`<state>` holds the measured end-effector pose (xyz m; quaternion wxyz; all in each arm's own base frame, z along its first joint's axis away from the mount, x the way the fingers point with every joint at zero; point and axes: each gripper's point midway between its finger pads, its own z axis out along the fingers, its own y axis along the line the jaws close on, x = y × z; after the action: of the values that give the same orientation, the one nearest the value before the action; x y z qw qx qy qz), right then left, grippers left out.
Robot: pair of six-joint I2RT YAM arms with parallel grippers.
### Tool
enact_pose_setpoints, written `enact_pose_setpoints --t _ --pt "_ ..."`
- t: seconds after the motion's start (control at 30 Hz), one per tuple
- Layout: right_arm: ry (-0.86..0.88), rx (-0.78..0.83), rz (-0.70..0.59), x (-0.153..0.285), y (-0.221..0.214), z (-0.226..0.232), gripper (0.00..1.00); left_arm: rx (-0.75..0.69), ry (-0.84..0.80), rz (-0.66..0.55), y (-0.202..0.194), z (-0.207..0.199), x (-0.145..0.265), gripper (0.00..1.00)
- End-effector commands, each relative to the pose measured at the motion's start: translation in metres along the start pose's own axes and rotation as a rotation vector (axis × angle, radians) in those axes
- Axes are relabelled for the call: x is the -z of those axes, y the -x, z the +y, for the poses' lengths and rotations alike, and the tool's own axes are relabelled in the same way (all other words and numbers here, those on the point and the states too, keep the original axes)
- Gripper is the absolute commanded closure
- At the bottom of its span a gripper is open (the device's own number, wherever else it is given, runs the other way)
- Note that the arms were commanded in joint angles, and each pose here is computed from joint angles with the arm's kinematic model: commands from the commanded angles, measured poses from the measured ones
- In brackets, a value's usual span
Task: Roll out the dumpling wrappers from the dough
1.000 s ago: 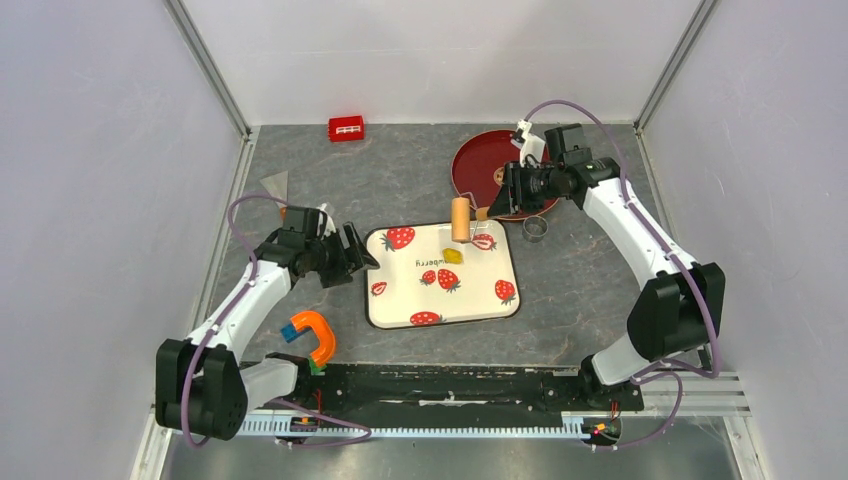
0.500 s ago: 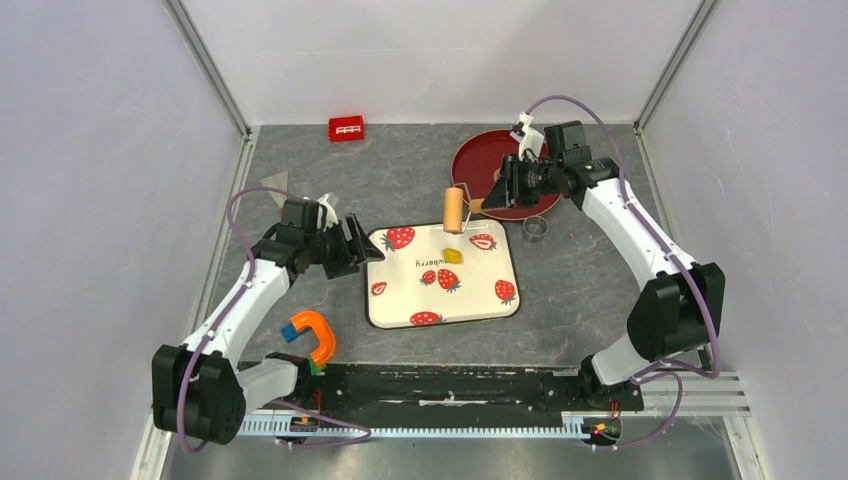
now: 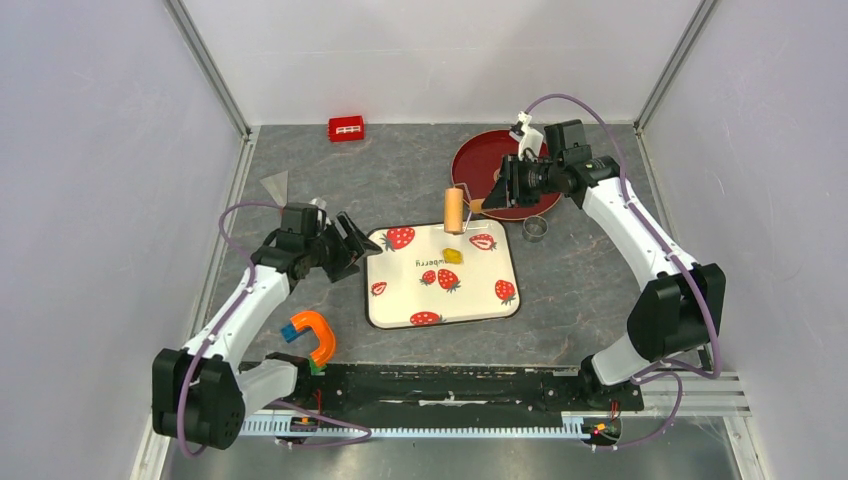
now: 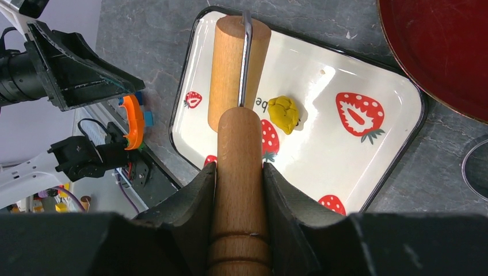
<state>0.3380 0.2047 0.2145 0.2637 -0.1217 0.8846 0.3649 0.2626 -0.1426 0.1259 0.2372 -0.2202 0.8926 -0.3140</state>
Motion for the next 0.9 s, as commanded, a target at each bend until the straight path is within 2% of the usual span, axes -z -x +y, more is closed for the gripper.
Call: enact_pose_setpoints --t 0.0,0.17,0.27,0.4,0.57,0.7,0.87 --pt "0.016 0.072 -0.072 0.011 0.022 0.012 1.00 -0.035 -0.038 0.045 0.000 -0.009 -0.006 0.21" --pt "-0.053 0.055 -0.018 0.006 0.013 -0.006 1.00 -0.109 0.041 0.143 -0.011 0.015 -0.024 0.21" --pt "-0.057 0.056 0.004 0.007 0.019 -0.003 1.00 -0.120 0.016 0.172 -0.013 0.013 -0.032 0.22" --pt "-0.053 0.066 -0.004 0.007 0.028 0.003 1.00 -0.138 -0.010 0.195 -0.016 0.017 -0.046 0.28" --pt "-0.030 0.103 0.056 -0.005 0.017 0.019 1.00 -0.134 0.063 0.202 -0.016 0.035 -0.058 0.37" --pt "-0.049 0.123 0.089 -0.007 0.005 0.018 1.00 -0.168 0.104 0.192 -0.009 0.041 -0.062 0.39" --pt "-0.084 0.121 0.087 -0.004 0.000 0.016 1.00 -0.192 0.152 0.259 -0.015 0.052 -0.068 0.39"
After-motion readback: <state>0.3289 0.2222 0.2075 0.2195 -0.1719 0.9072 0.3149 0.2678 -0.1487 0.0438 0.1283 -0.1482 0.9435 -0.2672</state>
